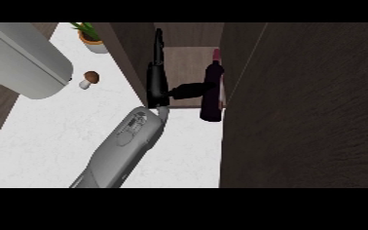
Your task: Pick up the wine, place it into the cabinet and close the cabinet
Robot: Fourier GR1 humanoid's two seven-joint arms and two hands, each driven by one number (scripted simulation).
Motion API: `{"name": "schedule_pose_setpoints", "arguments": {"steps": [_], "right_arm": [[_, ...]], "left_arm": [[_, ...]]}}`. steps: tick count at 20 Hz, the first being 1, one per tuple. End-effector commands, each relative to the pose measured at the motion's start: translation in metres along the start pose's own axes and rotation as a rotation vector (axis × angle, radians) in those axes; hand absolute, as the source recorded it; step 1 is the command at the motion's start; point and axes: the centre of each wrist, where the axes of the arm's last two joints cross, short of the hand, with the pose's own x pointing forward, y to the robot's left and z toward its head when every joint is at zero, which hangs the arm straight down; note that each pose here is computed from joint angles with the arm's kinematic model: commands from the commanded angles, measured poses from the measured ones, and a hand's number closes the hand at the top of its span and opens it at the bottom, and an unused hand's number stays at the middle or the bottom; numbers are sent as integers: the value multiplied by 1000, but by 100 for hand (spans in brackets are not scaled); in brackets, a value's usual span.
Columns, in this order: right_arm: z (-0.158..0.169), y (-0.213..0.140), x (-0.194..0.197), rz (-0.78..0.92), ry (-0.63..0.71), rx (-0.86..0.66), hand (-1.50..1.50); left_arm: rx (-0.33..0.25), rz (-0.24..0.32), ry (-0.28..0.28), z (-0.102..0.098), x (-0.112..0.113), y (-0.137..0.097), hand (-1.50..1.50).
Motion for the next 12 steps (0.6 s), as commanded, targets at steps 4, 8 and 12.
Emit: {"name": "schedule_pose_setpoints", "arguments": {"steps": [4, 8, 12], "right_arm": [[4, 15, 21, 79, -32, -28, -150], [7, 10, 36, 116, -19, -6, -150], [8, 26, 50, 119, -21, -22, -150]], "left_arm": [[-58, 137, 13, 53, 11, 24, -150], [-59, 154, -2, 65, 26, 26, -150], [-116, 132, -13, 89, 26, 55, -150]]}}
